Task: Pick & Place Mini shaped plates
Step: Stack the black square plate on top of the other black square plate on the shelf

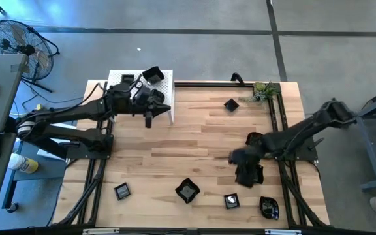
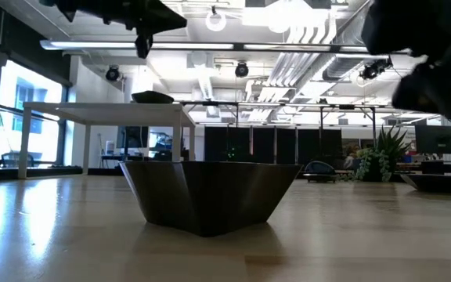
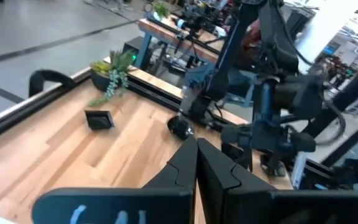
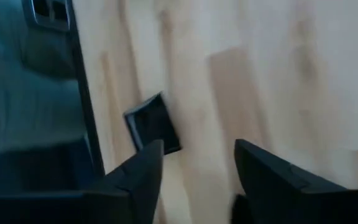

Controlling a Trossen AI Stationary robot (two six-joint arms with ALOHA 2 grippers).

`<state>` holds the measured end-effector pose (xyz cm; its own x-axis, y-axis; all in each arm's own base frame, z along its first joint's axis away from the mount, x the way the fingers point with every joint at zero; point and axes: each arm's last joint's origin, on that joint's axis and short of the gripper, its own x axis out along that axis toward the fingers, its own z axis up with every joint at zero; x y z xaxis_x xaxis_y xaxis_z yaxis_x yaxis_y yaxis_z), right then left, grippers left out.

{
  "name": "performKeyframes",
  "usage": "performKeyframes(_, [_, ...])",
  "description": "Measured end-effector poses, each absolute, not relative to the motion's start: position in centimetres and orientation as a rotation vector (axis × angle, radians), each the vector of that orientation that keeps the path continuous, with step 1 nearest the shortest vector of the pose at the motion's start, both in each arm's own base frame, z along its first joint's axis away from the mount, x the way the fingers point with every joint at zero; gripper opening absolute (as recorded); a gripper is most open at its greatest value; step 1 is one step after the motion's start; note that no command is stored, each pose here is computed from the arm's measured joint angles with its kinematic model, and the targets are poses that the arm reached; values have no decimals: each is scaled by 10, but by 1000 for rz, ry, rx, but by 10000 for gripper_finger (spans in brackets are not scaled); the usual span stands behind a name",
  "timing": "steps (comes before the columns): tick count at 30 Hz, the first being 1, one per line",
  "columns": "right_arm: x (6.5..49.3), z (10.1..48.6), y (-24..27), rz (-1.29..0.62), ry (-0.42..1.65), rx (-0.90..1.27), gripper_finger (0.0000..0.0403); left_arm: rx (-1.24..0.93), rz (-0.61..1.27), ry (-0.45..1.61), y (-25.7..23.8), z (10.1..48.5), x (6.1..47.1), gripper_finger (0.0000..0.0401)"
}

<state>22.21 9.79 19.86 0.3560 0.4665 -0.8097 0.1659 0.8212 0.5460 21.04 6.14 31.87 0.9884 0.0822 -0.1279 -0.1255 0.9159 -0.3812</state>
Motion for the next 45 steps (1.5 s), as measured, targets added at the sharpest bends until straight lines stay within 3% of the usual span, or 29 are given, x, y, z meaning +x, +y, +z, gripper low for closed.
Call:
performKeyframes(3, [230,183,118,297,1243,591,221,-393,106,132,60,318,207,0])
performKeyframes(7, [237,163,138,340,1254,552,217,-374,105,138,58,320,201,0])
performKeyframes(20, [244,135,150,337,1268,475,120,-345,106,166,53,323,185,0])
performKeyframes(31, [249,123,155,389,1279,471,72,-350,116,196,52,321,182,0])
performKeyframes(45, [248,148,154,366,1208,610,8,-367,117,189,52,322,182,0])
